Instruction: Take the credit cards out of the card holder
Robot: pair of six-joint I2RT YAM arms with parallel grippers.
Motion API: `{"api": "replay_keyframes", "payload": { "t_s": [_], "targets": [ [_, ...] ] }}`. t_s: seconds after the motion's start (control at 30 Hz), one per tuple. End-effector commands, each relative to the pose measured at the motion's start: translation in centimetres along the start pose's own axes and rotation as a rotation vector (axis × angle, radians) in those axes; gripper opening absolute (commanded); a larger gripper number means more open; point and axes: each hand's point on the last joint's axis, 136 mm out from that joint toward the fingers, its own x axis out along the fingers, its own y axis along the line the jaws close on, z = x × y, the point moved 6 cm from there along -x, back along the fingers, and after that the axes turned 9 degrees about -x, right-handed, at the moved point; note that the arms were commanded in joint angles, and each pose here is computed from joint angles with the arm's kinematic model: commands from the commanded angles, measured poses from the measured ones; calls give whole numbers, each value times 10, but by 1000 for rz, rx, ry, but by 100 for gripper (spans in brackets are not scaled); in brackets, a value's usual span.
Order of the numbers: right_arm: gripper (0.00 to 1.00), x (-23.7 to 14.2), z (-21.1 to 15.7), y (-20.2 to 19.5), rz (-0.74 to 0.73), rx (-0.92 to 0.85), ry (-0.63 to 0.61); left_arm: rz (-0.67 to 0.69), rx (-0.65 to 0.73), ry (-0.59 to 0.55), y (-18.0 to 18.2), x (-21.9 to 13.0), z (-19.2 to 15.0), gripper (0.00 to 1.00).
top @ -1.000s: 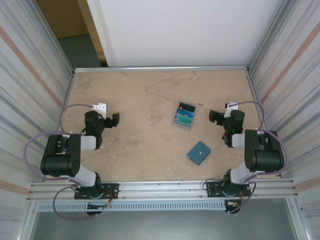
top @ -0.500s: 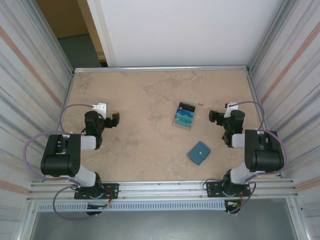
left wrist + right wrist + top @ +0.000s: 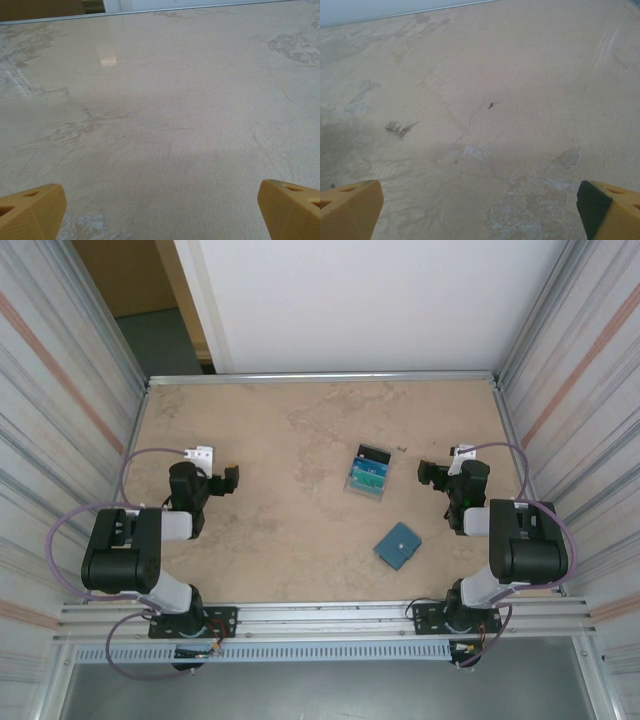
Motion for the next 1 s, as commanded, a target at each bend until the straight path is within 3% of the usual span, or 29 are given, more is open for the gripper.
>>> {"api": "replay_keyframes", "payload": {
  "t_s": [0.0, 0.3, 0.57, 0.8, 0.97],
  "targets": [
    [99, 1, 5, 2, 9, -16, -10, 3, 0, -25, -1, 0, 8, 99],
    [99, -2, 12, 1, -5, -11, -4, 24, -8, -47, -1, -17, 28, 99],
    [99, -25, 38, -3, -42, 18, -6, 47, -81, -135, -3, -55, 71, 99],
    [99, -56, 58, -9, -131, 101, 28, 3, -181, -97, -24, -77, 87, 99],
    [99, -78, 68, -5, -165, 158, 74, -11, -168, -23, -62, -88, 85, 99]
  ]
}}
